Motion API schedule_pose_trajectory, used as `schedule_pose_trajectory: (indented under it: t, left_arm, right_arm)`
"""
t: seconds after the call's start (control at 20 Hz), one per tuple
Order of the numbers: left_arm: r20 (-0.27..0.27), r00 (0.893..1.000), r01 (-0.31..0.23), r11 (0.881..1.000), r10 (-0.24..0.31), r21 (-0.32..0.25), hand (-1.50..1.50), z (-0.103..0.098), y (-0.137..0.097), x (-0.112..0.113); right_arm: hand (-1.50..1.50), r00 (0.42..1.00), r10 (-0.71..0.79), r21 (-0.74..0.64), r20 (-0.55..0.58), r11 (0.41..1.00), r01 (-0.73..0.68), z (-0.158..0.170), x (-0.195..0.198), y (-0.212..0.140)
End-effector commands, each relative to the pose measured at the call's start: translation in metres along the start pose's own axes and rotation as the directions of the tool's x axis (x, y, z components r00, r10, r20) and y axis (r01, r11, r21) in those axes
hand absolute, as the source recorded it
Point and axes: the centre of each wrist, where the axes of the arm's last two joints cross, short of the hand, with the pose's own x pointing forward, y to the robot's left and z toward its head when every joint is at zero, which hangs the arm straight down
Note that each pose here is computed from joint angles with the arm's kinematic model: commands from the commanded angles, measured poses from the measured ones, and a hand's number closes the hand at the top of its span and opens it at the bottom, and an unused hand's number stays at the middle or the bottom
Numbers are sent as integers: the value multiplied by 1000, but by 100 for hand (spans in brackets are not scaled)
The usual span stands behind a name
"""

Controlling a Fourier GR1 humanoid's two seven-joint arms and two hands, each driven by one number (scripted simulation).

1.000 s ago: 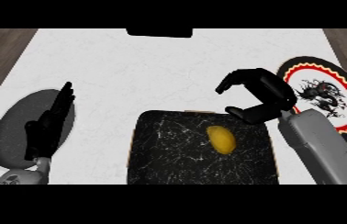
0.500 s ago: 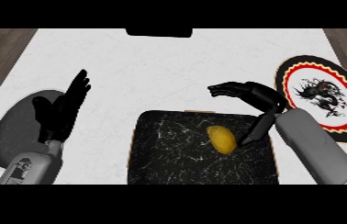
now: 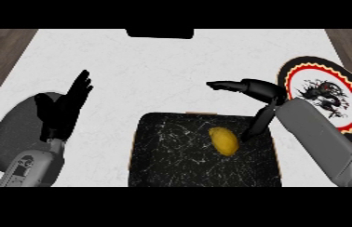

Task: Pick the lemon from the tray and place it in the plate

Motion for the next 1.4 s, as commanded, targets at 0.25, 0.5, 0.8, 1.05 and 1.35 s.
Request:
schedule_pose_trajectory:
  t: [0.25, 0.5, 0.8, 1.05, 1.35]
  left_arm:
    - [4, 1000, 3, 1000, -3, 23, 0, 0, 3, -1]
    - [3, 1000, -5, 1000, 5, 15, 0, 1, -11, -3]
    - [-32, 999, -14, 1000, 15, 22, 0, 1, -3, -8]
    - [-18, 1000, -11, 1000, 12, 27, 0, -3, 14, 7]
    - [-20, 1000, -2, 999, 3, 46, 0, 13, 6, 11]
  right_arm:
    - [-150, 998, 47, 308, 32, 950, -54, -14, 1, -1]
    - [-150, 971, 238, 365, 20, 902, -229, -40, -5, 16]
    - [-150, 957, 291, 444, 20, 855, -269, -31, -3, 13]
    - [-150, 943, 333, 508, -20, 815, -278, -52, -5, 17]
    - [-150, 931, 366, 496, -8, 810, -314, -64, -10, 25]
